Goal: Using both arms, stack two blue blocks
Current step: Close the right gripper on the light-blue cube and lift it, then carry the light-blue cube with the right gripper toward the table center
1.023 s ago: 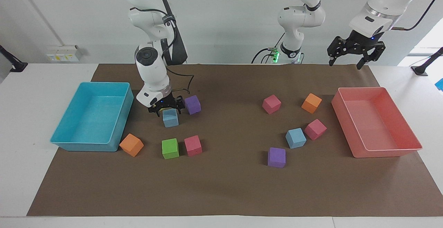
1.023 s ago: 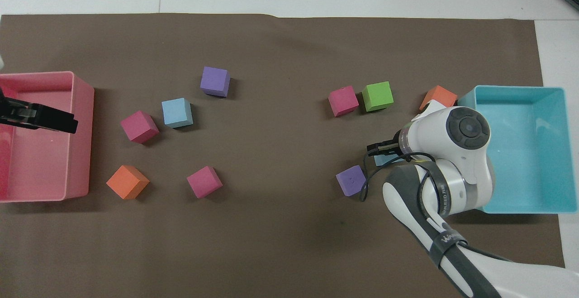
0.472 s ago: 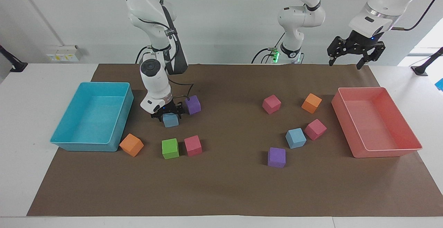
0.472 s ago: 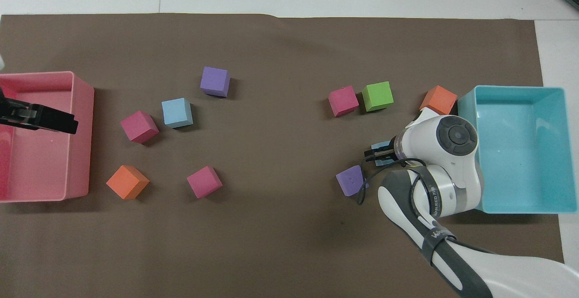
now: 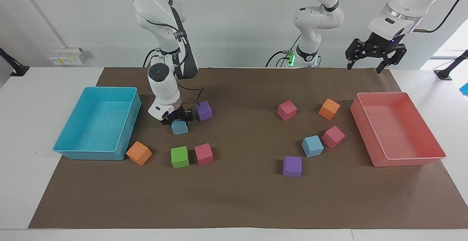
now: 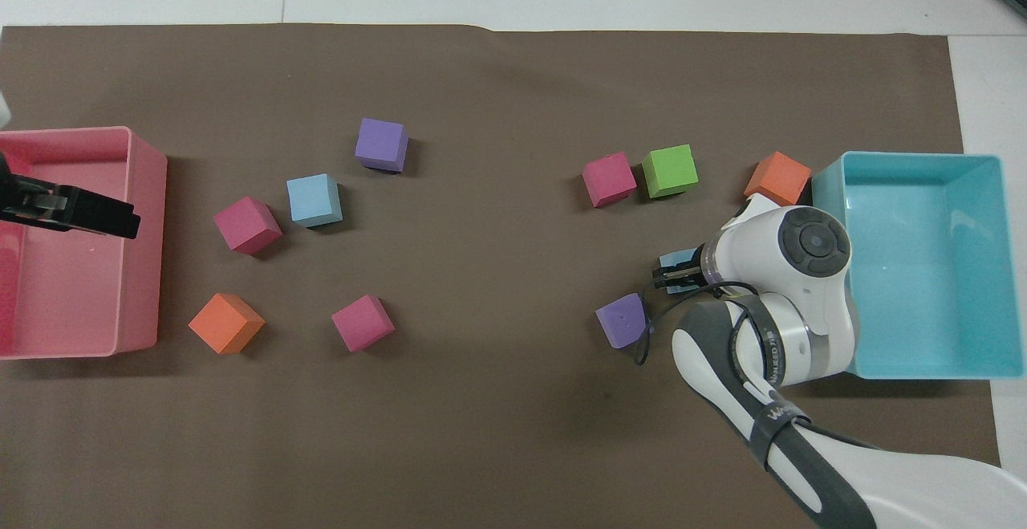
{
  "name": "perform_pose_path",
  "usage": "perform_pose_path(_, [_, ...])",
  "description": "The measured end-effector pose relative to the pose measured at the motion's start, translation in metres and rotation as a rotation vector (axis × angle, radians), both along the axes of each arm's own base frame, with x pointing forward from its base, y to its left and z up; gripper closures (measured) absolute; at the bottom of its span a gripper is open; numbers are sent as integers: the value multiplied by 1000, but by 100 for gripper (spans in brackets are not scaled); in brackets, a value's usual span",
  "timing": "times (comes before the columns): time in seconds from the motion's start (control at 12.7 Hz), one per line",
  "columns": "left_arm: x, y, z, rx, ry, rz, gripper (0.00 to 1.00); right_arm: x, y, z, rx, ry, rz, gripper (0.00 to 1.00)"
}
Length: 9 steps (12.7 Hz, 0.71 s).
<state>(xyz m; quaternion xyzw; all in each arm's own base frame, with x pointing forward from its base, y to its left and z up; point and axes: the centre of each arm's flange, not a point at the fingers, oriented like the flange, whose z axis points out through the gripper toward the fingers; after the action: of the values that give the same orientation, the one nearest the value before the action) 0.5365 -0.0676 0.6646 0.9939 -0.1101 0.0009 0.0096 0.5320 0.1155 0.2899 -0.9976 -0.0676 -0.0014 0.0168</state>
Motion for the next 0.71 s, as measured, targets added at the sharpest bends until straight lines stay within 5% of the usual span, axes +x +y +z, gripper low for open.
perform_pose_path(0.31, [0,-1,-1,0,2,-1,0,15,6,34,11,-22,-14,38])
perform_pose_path(0.71, [0,-2,-1,0,3,-3,0,32,14,128,12,30,-26,38])
